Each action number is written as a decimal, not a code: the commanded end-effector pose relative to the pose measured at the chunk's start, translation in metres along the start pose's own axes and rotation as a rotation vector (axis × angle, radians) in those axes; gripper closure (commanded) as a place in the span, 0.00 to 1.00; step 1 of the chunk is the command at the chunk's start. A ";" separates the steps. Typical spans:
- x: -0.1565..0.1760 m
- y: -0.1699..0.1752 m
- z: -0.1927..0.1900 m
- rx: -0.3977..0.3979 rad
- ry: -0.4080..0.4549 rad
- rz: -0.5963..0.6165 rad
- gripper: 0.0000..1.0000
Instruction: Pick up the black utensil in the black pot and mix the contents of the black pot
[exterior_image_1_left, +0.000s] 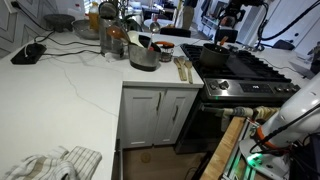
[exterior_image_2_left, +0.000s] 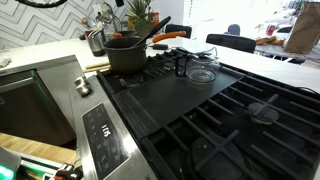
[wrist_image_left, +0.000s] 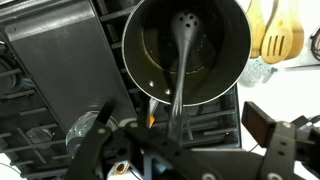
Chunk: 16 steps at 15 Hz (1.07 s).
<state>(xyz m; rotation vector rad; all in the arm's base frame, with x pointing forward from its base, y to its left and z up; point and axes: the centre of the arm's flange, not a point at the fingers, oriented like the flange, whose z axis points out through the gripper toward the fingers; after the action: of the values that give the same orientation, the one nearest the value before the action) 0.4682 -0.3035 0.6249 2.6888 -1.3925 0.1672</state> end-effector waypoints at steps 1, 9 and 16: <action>-0.054 -0.010 -0.010 -0.018 0.121 -0.034 0.00; -0.124 -0.017 -0.043 -0.019 0.232 -0.025 0.00; -0.138 -0.001 -0.062 -0.056 0.152 -0.041 0.00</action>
<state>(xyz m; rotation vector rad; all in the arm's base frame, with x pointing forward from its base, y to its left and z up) 0.3864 -0.1827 0.6654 2.5966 -1.2776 0.3174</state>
